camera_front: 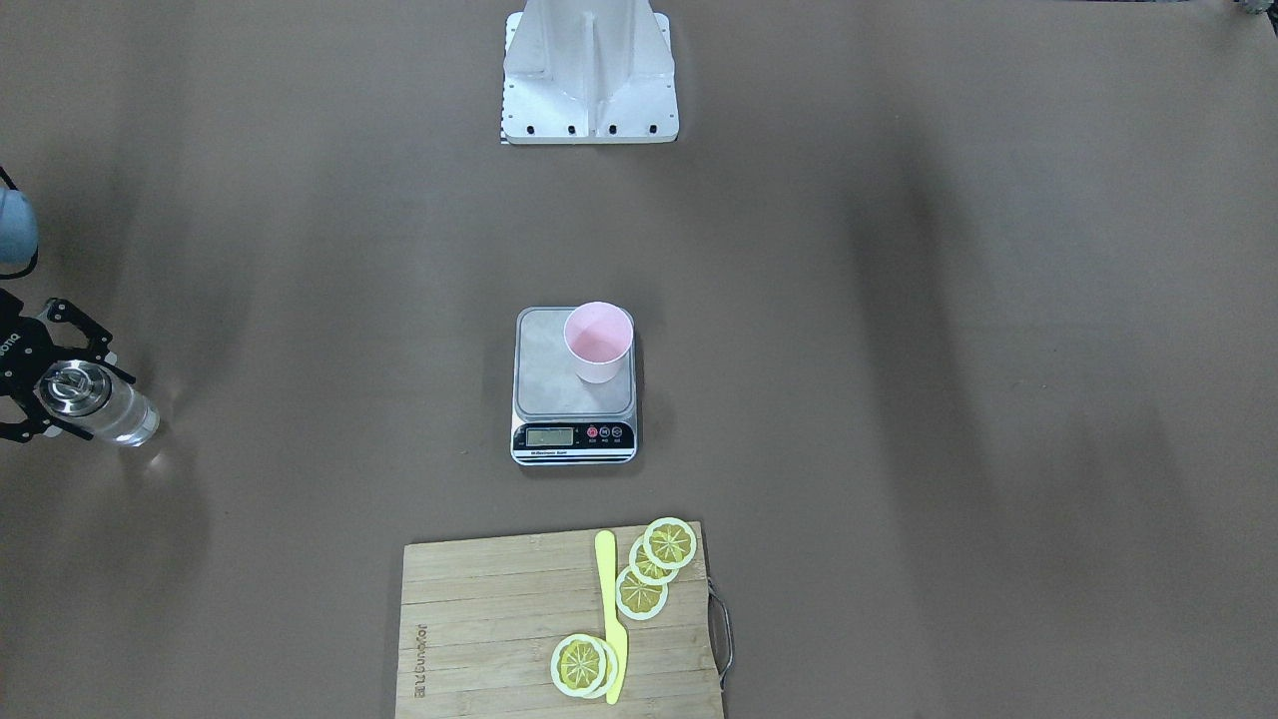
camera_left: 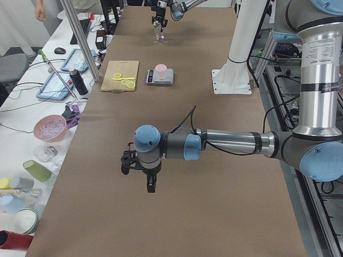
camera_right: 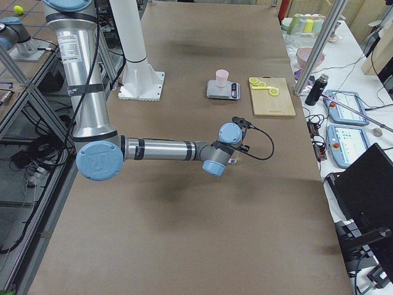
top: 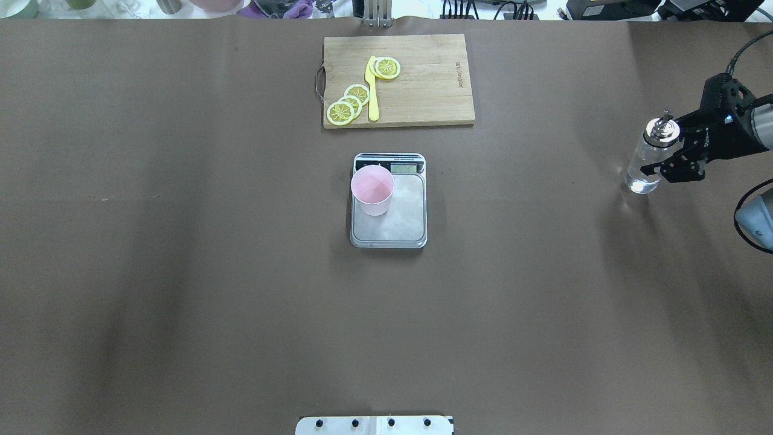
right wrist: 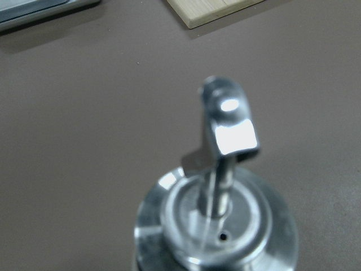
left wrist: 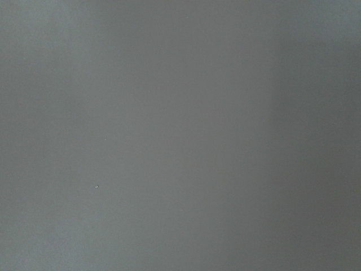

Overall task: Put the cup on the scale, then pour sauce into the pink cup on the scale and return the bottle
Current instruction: 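Lower the glass bottle onto the table beside the scale with the right gripper, then settle the bottle on the table and open the right gripper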

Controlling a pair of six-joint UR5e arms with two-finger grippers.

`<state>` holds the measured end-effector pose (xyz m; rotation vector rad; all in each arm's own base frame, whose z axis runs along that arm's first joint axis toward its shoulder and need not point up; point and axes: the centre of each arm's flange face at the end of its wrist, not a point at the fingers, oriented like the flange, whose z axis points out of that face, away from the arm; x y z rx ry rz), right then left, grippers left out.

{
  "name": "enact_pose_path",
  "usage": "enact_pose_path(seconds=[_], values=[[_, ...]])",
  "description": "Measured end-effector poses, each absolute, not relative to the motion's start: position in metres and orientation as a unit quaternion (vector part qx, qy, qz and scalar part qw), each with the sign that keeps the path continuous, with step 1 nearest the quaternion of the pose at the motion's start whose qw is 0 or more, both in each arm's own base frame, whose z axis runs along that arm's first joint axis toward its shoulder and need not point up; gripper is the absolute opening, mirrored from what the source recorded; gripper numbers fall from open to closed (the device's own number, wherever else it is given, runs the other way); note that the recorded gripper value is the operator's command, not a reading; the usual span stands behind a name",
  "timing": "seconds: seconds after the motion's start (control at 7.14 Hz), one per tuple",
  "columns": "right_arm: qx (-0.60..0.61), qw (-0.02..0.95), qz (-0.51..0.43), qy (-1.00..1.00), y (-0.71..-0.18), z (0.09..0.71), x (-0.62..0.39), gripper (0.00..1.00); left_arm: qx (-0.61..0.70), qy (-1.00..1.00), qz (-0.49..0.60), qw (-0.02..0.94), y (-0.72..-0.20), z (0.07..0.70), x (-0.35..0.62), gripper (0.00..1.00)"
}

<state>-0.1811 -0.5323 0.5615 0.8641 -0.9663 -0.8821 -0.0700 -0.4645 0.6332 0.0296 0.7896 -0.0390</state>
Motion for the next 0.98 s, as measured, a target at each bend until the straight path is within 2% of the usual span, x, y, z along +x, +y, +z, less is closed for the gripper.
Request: enact_pose_path(seconds=[0.98], values=[[0.391, 0.699, -0.403, -0.443, -0.529, 0.579, -0.181, 0.00, 0.031, 0.384, 0.002, 0.923, -0.467, 0.631, -0.070, 0.98]])
